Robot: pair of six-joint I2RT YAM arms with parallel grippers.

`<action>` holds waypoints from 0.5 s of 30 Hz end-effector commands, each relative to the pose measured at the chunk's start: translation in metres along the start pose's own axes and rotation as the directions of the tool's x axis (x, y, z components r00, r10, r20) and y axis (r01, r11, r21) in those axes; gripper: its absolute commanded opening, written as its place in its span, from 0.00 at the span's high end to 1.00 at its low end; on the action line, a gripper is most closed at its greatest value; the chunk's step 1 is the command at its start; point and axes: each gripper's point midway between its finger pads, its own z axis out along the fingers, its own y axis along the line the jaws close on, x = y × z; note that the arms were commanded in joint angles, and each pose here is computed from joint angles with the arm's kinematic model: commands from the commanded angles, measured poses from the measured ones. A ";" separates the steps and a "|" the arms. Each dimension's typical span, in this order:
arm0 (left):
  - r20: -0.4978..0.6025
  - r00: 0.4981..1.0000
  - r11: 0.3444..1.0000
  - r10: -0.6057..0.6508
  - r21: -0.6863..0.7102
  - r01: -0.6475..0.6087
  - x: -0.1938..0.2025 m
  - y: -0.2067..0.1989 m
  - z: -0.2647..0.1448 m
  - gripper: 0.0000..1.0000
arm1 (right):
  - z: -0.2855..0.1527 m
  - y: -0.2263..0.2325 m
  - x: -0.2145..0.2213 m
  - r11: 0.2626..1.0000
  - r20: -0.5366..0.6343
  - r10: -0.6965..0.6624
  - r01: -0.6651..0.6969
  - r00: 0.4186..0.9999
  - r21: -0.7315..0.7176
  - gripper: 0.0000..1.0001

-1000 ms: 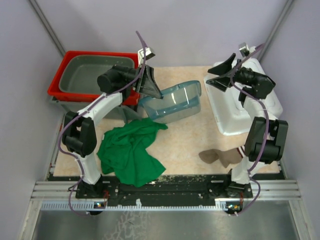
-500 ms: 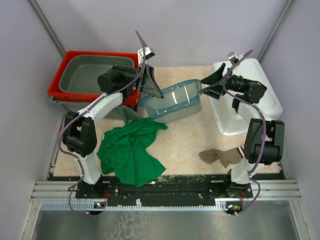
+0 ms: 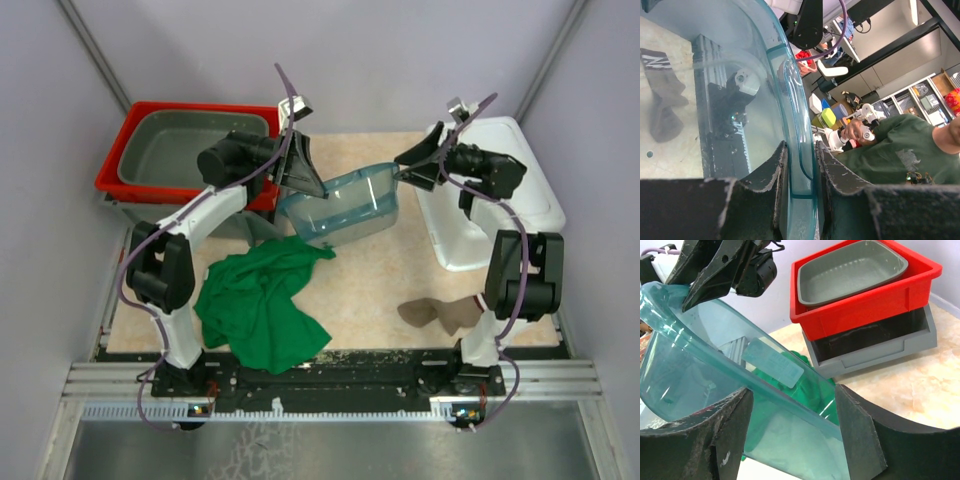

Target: Turn the large container upside down

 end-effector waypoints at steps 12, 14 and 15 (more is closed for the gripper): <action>0.041 0.991 0.989 0.129 0.074 -0.132 -0.008 -0.015 0.007 1.00 | 0.010 0.028 0.004 0.969 -0.007 -0.237 0.236 0.971 -0.069 1.00; 0.045 0.991 0.989 0.128 0.068 -0.131 -0.010 -0.013 0.005 1.00 | 0.010 0.037 -0.001 0.963 -0.003 -0.260 0.259 0.966 -0.071 1.00; 0.048 0.991 0.990 0.124 0.065 -0.127 -0.011 -0.011 0.004 1.00 | 0.010 0.038 -0.001 0.964 -0.003 -0.257 0.256 0.966 -0.070 1.00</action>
